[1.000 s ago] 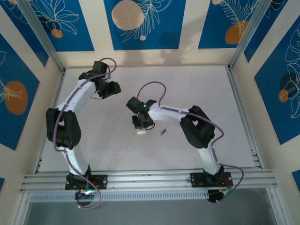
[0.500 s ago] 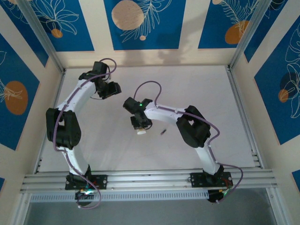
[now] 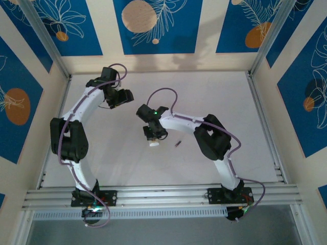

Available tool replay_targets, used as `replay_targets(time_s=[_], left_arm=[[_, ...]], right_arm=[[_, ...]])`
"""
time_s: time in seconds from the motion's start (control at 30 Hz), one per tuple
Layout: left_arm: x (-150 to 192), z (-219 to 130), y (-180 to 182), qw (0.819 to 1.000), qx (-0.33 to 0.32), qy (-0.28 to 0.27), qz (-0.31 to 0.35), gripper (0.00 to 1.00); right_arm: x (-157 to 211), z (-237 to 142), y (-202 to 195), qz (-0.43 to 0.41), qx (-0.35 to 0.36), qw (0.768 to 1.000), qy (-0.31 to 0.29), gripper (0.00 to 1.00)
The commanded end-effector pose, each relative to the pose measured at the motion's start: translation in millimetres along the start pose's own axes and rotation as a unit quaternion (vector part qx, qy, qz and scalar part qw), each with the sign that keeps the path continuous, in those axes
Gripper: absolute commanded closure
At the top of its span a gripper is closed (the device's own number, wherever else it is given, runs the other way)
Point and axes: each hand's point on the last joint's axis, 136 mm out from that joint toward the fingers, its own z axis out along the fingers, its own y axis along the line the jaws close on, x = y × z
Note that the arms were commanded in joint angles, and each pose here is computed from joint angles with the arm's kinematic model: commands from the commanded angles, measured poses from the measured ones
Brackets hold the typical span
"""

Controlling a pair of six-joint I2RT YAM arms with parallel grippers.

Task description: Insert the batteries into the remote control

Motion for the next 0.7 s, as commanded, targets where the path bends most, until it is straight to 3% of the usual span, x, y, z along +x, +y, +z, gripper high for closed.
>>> replay_targets(time_s=[0.0,0.23,0.43,0.67], left_arm=[[-2,-13,-1,1.0,0.012,-0.011,-0.001,0.26],[-2,-13,-1,1.0,0.012,-0.011,0.001,0.24],[-1,-13,-2,1.0,0.015,-0.011,0.001,0.23],[-2,-13,-3,1.0,0.017,-0.011,0.001,0.23]], right_arm=[[-12,-36,13,0.012,-0.064,0.997,-0.027,0.84],[-7,-53,8,0.057,-0.105,0.993,-0.006,0.84],[8,-47,11,0.093,-0.15,0.981,0.077,0.84],[15,-32,0,0.092,-0.115,0.984,0.102,0.84]])
